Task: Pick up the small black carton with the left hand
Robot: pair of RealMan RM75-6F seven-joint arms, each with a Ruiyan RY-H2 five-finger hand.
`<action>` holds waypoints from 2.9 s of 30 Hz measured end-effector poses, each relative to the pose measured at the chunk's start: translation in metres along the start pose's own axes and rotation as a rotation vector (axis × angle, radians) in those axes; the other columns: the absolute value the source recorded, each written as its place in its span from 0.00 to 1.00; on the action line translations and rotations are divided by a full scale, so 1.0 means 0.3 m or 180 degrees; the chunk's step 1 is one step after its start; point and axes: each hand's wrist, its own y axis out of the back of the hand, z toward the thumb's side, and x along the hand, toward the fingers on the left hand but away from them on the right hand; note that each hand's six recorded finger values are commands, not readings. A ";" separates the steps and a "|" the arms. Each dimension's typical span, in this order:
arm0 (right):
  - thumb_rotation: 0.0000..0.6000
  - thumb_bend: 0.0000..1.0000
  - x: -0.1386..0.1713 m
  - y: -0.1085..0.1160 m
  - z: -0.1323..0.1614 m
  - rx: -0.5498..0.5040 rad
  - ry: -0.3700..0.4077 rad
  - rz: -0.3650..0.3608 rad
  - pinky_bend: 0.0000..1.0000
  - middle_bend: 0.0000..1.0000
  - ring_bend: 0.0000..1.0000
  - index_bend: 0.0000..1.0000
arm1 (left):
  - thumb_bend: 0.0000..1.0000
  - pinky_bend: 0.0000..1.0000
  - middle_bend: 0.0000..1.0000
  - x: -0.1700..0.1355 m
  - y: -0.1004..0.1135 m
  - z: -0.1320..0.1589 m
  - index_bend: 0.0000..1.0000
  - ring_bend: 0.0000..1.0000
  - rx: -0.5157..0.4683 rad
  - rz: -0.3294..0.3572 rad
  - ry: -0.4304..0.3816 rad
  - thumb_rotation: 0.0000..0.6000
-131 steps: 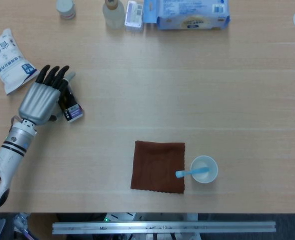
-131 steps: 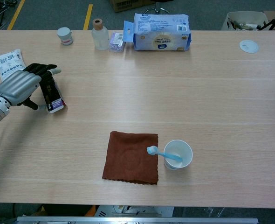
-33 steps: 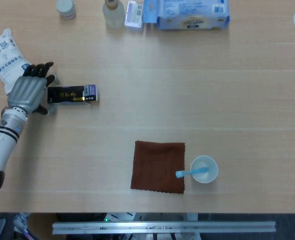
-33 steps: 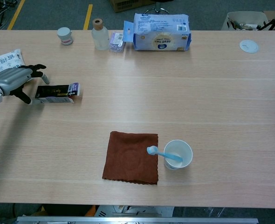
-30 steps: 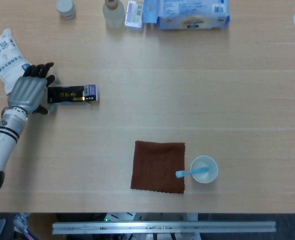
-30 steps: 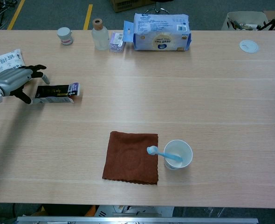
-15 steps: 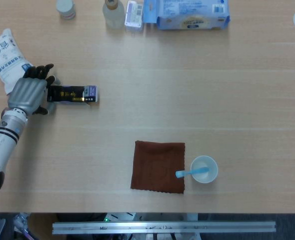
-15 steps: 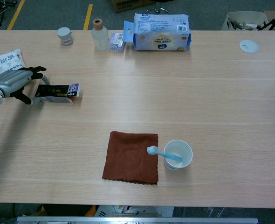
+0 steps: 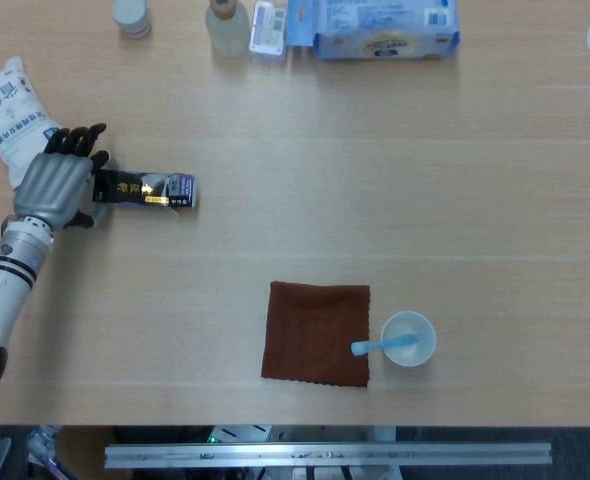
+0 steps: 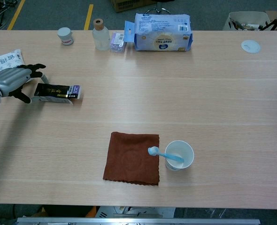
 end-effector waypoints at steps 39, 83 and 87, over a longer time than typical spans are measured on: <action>1.00 0.19 -0.003 0.009 0.017 -0.0024 0.0083 -0.0041 0.18 0.12 0.09 0.10 | 0.36 0.00 0.00 -0.298 0.305 0.128 0.39 0.00 0.2140 0.1292 -0.0417 1.00; 1.00 0.19 0.064 0.043 0.001 0.0337 -0.0084 0.0048 0.18 0.12 0.09 0.10 | 0.38 0.13 0.06 -0.514 0.341 -0.037 0.27 0.09 -0.0810 0.1382 -0.0430 1.00; 1.00 0.19 0.084 0.049 -0.011 0.0342 -0.0181 0.0072 0.18 0.12 0.09 0.10 | 0.38 0.13 0.08 -0.594 0.335 -0.057 0.27 0.09 -0.0760 0.1375 -0.0274 1.00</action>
